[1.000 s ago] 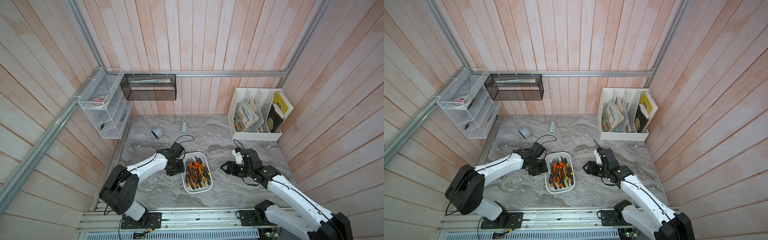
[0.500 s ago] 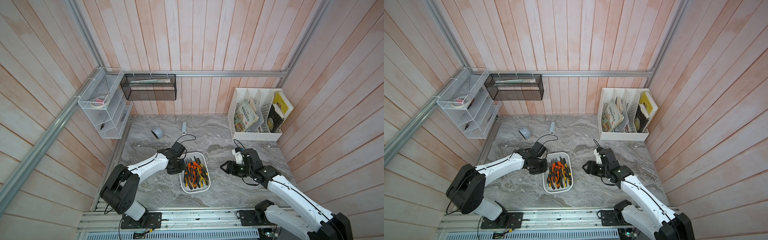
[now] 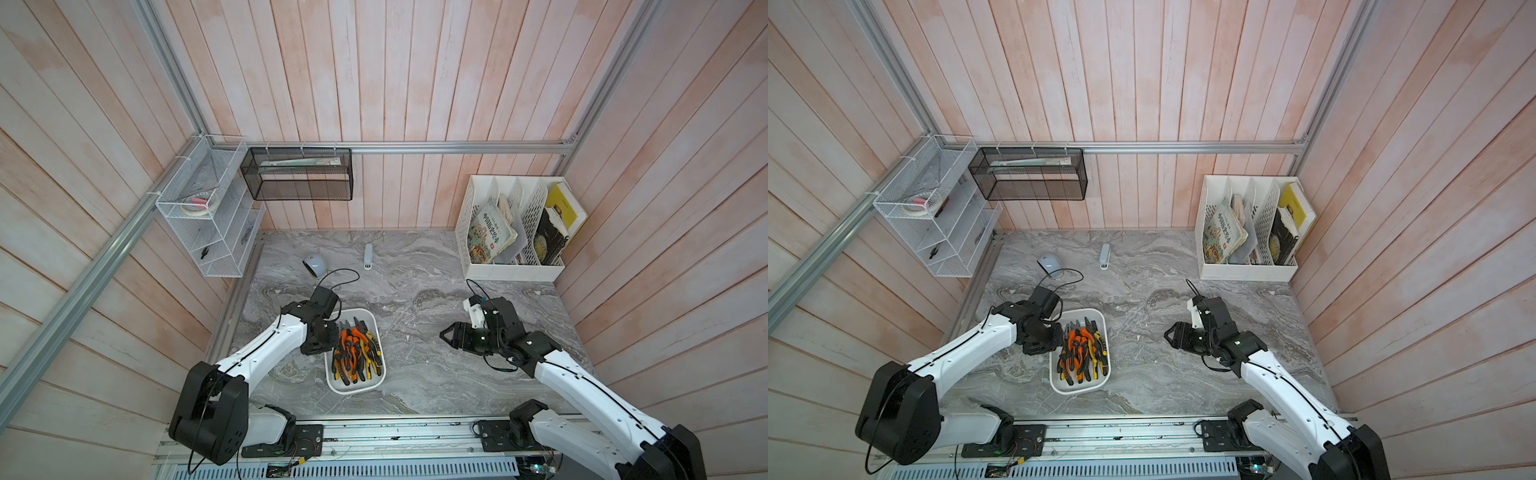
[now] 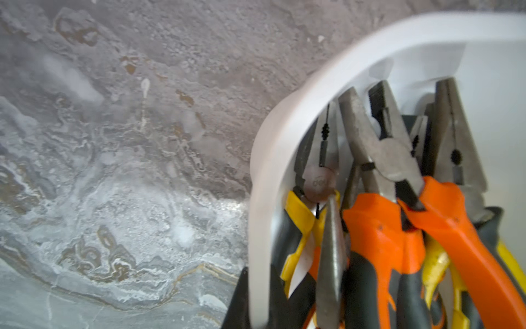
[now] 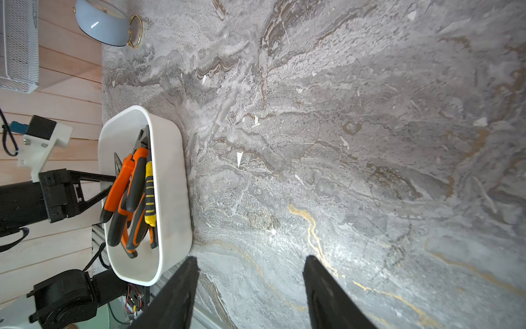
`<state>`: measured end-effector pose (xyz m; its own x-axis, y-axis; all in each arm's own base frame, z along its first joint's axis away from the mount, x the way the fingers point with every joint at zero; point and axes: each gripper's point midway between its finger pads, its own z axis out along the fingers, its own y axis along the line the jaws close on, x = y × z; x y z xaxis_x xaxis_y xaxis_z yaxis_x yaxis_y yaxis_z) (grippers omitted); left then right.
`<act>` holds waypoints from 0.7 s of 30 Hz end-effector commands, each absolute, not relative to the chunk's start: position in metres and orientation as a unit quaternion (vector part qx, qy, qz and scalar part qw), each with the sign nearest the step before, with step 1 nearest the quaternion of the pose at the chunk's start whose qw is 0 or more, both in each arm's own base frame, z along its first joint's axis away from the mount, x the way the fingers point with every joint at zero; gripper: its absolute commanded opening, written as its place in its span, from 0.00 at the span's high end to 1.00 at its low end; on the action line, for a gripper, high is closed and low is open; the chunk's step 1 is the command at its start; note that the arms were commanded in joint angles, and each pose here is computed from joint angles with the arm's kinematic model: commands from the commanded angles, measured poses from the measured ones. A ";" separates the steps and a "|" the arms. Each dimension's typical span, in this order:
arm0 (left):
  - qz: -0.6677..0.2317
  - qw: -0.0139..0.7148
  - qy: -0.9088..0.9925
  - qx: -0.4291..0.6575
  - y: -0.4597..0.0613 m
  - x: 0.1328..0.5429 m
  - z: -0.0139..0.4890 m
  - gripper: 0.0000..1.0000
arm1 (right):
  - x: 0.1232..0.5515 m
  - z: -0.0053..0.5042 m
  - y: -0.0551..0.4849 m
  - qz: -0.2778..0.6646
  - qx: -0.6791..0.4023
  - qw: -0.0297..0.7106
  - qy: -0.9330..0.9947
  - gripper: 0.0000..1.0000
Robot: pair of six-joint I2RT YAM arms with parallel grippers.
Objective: Take the pliers out of the storage box
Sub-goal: Move the storage box to the center of the board.
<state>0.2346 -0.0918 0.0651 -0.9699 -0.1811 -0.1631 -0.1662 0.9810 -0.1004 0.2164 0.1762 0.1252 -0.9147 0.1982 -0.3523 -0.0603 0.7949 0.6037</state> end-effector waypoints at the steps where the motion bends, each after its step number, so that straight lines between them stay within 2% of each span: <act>1: -0.054 0.150 0.984 -0.075 -0.087 0.263 0.089 1.00 | 0.217 0.124 0.181 0.319 0.035 0.199 0.926 0.38; 2: -0.053 0.156 0.984 -0.074 -0.088 0.266 0.091 0.96 | 0.217 0.126 0.183 0.320 0.032 0.199 0.926 0.38; 5: -0.050 0.173 0.980 -0.079 -0.085 0.270 0.098 0.62 | 0.224 0.136 0.190 0.310 0.024 0.207 0.927 0.38; 8: -0.041 0.210 0.972 -0.100 -0.076 0.274 0.112 0.48 | 0.236 0.145 0.198 0.299 0.020 0.216 0.929 0.38; 9: -0.040 0.230 0.966 -0.108 -0.073 0.276 0.120 0.36 | 0.241 0.148 0.204 0.300 0.016 0.215 0.929 0.38; 10: -0.041 0.250 0.961 -0.115 -0.070 0.277 0.129 0.32 | 0.245 0.153 0.211 0.300 0.006 0.215 0.929 0.38; 17: -0.103 0.412 0.896 -0.129 -0.059 0.267 0.210 0.28 | 0.261 0.179 0.295 0.297 -0.116 0.197 0.927 0.38; 19: -0.100 0.461 0.869 -0.147 -0.045 0.256 0.231 0.23 | 0.259 0.184 0.324 0.304 -0.151 0.190 0.921 0.38; 21: -0.097 0.501 0.842 -0.178 -0.029 0.244 0.245 0.14 | 0.253 0.182 0.350 0.307 -0.180 0.177 0.918 0.38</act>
